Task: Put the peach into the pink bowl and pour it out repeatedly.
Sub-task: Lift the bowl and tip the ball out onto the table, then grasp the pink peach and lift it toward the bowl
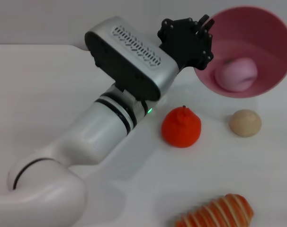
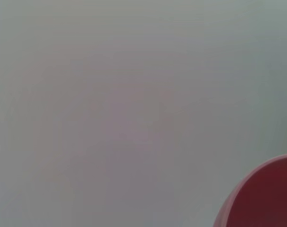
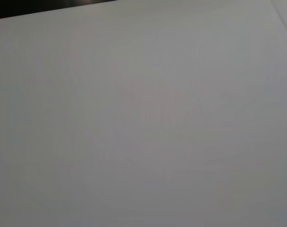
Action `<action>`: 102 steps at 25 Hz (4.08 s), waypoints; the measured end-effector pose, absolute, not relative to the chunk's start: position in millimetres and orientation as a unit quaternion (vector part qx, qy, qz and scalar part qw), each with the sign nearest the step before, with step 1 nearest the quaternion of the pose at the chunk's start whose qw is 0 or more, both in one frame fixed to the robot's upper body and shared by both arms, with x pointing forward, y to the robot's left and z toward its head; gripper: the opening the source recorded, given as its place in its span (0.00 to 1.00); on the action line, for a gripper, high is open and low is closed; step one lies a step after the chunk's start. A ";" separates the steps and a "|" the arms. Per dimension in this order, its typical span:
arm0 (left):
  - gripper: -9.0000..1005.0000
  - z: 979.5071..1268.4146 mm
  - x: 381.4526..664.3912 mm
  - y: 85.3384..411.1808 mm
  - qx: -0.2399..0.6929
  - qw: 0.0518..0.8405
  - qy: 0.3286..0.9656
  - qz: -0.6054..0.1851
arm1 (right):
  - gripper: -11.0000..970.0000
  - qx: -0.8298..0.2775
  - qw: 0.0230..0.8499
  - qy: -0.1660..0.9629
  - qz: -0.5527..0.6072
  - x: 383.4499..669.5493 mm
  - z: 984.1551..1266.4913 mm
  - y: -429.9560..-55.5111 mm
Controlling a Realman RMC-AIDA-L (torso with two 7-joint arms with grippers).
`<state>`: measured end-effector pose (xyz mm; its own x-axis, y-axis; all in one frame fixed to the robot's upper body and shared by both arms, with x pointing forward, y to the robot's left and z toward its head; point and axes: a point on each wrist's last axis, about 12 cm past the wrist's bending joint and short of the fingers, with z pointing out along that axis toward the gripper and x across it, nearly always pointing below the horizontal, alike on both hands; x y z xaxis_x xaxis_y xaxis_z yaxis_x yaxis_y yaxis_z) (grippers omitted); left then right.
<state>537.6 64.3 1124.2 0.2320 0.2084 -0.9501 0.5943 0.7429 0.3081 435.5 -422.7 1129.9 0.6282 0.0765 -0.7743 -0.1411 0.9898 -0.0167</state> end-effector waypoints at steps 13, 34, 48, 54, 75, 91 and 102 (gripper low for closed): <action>0.13 1121.3 517.7 74.5 0.309 0.770 0.546 -0.115 | 0.47 -0.038 0.901 0.429 0.060 434.2 1129.3 -423.2; 0.13 1118.5 501.7 85.0 0.285 0.808 0.505 -0.105 | 0.46 -0.037 0.901 0.429 0.063 435.3 1128.8 -421.5; 0.13 1135.4 549.9 89.7 0.269 0.721 0.624 -0.138 | 0.45 -0.066 0.879 0.454 0.131 443.7 1132.1 -413.6; 0.13 1167.4 615.4 113.8 0.280 0.566 0.756 -0.171 | 0.45 -0.196 0.804 0.505 0.244 453.7 1156.5 -392.7; 0.14 1176.1 653.7 154.7 0.277 0.440 0.835 -0.180 | 0.44 -0.455 0.179 0.848 0.205 525.4 1203.0 -240.1; 0.14 1169.2 648.2 160.8 0.282 0.424 0.841 -0.181 | 0.43 -0.471 0.094 0.861 0.166 553.9 1122.1 -181.4; 0.14 1168.1 647.4 161.7 0.287 0.423 0.841 -0.179 | 0.42 -0.475 0.083 0.860 0.167 553.3 1111.6 -174.6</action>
<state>647.4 161.7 1168.1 -0.4767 0.3311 -0.8143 0.6336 0.7716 -0.0572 553.3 -174.6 1111.6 -0.5341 -0.7896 -0.3020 -0.8453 0.4923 0.2076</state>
